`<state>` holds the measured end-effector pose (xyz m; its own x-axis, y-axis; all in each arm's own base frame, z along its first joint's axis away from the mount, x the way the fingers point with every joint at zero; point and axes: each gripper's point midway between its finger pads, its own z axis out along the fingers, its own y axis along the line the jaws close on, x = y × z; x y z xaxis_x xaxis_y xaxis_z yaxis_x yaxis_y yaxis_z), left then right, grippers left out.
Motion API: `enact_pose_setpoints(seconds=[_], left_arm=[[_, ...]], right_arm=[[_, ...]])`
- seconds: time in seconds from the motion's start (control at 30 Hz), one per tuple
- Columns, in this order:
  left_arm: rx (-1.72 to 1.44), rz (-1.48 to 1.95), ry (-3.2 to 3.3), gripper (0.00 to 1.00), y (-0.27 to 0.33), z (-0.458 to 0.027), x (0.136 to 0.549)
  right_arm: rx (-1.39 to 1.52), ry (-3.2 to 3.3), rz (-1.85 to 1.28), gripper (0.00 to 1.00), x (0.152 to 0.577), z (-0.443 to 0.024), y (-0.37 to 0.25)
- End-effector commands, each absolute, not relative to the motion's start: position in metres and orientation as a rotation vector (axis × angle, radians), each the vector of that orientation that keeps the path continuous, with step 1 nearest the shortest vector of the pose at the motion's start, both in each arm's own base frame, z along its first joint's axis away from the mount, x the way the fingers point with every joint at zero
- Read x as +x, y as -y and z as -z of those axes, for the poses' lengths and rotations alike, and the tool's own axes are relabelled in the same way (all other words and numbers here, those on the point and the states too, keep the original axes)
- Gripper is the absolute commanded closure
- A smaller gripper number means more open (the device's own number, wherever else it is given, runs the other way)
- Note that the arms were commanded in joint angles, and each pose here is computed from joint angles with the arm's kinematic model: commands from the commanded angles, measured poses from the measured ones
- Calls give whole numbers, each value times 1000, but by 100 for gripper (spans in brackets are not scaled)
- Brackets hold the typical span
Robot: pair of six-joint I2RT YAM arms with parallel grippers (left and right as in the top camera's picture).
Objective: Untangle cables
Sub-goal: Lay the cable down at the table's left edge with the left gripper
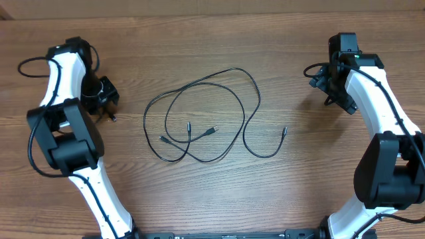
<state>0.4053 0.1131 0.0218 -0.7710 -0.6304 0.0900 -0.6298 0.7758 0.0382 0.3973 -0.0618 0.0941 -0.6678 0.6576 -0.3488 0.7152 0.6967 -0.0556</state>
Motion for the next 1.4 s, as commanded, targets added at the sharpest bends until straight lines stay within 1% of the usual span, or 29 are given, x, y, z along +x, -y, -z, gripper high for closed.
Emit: enact_pose_setpoints(seconds=[0.0,0.2,0.27,0.33,0.47,0.53,0.8,1.03,1.13,1.27,1.37], left_arm=[[955,67,2824,48,-119,2,396],[865,54,2844,47,-118,5,395],[860,53,2846,58,-118,5,395],[854,54,2848,66,-118,5,395],[853,71,2854,77,-120,5,396],[854,115,2866,81,-125,5,398],[969,170,2902,80,-157,7,406],[1104,164,2849,81,-192,7,390],[1159,151,2827,83,-207,7,383],[1227,145,2804,84,-224,7,375],[1271,80,2798,83,-229,8,374]], right_arm=[[1090,-2585,274,0,398,-98,63],[1090,-2585,274,0,398,-98,63],[1090,-2585,274,0,398,-98,63],[1090,-2585,274,0,398,-98,63],[1090,-2585,274,0,398,-98,63],[1090,-2585,274,0,398,-98,63],[1090,-2585,274,0,398,-98,63],[1090,-2585,274,0,398,-98,63],[1090,-2585,274,0,398,-98,63],[1090,-2585,274,0,398,-98,63],[1090,-2585,274,0,398,-98,63]])
